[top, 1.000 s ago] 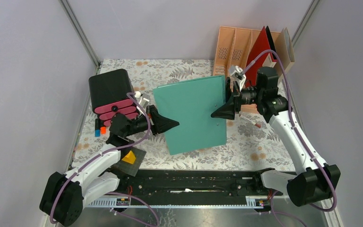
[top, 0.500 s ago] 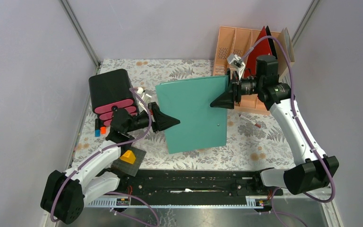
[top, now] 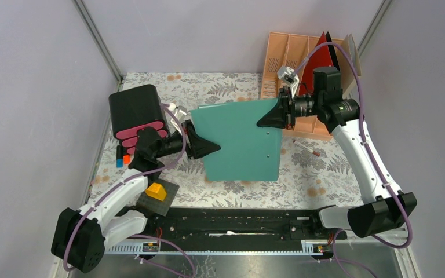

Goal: Organize the desk
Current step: Pick up the folder from the center of the board.

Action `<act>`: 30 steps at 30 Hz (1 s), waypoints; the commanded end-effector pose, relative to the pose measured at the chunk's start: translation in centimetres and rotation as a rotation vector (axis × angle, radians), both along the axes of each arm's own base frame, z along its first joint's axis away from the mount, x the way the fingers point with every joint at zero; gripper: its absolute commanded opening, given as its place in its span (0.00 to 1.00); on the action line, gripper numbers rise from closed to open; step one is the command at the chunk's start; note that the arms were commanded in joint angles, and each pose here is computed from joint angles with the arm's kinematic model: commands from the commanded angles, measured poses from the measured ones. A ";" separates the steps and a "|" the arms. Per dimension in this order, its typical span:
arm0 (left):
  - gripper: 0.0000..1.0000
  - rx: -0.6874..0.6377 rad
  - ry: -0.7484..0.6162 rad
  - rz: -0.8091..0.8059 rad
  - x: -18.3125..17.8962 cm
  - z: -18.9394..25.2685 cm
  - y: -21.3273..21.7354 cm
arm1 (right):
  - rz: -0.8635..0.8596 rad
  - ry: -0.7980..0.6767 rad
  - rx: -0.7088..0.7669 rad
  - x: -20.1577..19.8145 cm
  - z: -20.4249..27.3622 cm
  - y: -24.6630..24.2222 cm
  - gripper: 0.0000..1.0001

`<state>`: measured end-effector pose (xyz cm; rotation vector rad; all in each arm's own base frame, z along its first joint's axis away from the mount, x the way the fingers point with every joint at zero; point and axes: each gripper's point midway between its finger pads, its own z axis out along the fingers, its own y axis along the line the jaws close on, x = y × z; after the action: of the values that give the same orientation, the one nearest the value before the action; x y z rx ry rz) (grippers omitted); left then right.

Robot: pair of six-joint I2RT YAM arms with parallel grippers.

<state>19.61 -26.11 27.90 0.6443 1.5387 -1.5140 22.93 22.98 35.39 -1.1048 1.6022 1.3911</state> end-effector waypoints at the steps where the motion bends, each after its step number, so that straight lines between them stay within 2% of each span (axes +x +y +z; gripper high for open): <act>1: 0.60 -0.029 -0.051 0.155 2.5 3.5 1.5 | -0.056 -0.076 -0.032 -0.5 1.1 -0.5 0.00; 2: 0.74 -0.012 -0.039 0.227 3.5 3.5 2.0 | -0.088 -0.091 -0.042 -0.1 1.3 -0.7 0.00; 4: 0.93 0.039 -0.022 0.329 4.4 3.1 3.2 | -0.158 -0.111 -0.045 0.8 1.9 -1.5 0.00; 5: 0.98 0.062 -0.021 0.387 4.8 3.1 4.0 | -0.200 -0.124 -0.045 1.4 2.2 -2.0 0.00; 10: 0.99 0.182 0.013 0.609 6.2 2.9 7.5 | -0.461 -0.203 -0.061 5.5 3.4 -5.6 0.00; 14: 0.99 0.298 -0.015 0.636 6.2 2.6 8.6 | -0.686 -0.271 -0.058 8.6 5.7 -9.0 0.00; 18: 0.99 0.401 -0.026 0.710 6.8 0.3 10.2 | -0.953 -0.370 -0.040 11.3 8.1 -12.8 0.00; 23: 0.99 0.466 0.000 0.773 7.0 -2.1 11.8 | -1.110 -0.402 -0.035 13.1 9.9 -15.3 0.00; 30: 0.99 0.484 -0.003 0.796 7.1 -2.5 12.4 | -1.340 -0.382 -0.018 14.8 10.3 -19.6 0.00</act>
<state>26.21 -14.57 24.34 0.2302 1.9143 -0.6020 36.85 6.13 40.96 -0.2357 1.6631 0.3597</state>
